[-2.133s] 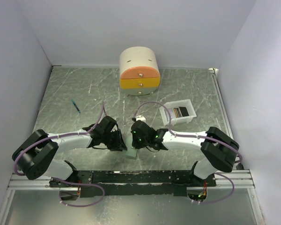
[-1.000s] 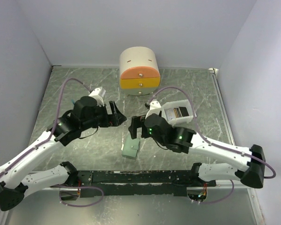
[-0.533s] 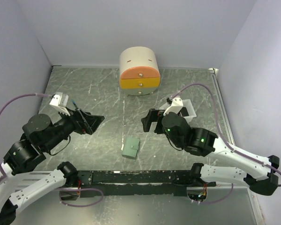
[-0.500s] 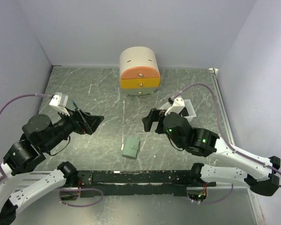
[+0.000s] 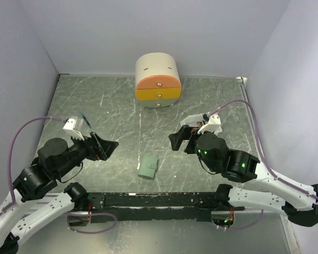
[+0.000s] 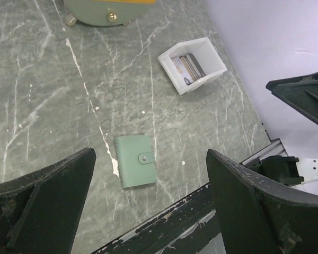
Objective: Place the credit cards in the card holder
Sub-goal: Reset both arms
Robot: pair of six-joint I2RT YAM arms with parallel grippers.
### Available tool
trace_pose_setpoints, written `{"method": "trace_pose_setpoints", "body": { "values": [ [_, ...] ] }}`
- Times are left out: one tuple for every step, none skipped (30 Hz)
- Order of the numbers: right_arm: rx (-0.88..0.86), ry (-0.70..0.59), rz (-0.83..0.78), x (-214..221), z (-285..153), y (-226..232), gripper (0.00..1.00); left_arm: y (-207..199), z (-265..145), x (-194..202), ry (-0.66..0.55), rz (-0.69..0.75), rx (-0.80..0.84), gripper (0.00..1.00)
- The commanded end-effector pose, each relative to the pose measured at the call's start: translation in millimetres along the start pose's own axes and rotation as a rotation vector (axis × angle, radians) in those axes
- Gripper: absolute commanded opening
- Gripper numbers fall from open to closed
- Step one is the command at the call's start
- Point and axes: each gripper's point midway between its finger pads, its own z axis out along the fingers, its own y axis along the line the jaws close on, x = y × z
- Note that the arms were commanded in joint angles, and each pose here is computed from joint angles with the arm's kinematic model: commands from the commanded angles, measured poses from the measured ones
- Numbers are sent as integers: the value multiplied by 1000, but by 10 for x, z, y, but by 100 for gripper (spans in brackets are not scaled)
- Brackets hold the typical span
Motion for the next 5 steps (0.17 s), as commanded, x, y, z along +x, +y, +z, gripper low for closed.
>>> {"method": "trace_pose_setpoints", "body": {
  "values": [
    [28,-2,2,9,12,-52,100,-51,34,-46,-24,-18,19,97],
    [33,-1,-1,10,19,-51,100,-50,40,-43,-19,-19,16,97],
    [37,-2,0,2,19,-55,100,-53,47,-37,-14,-19,15,97],
    [41,-5,1,-4,17,-62,100,-56,53,-38,-10,-18,13,97],
    [39,-10,2,-11,17,-59,100,-56,60,-35,-7,-18,11,97]
  ]
}}
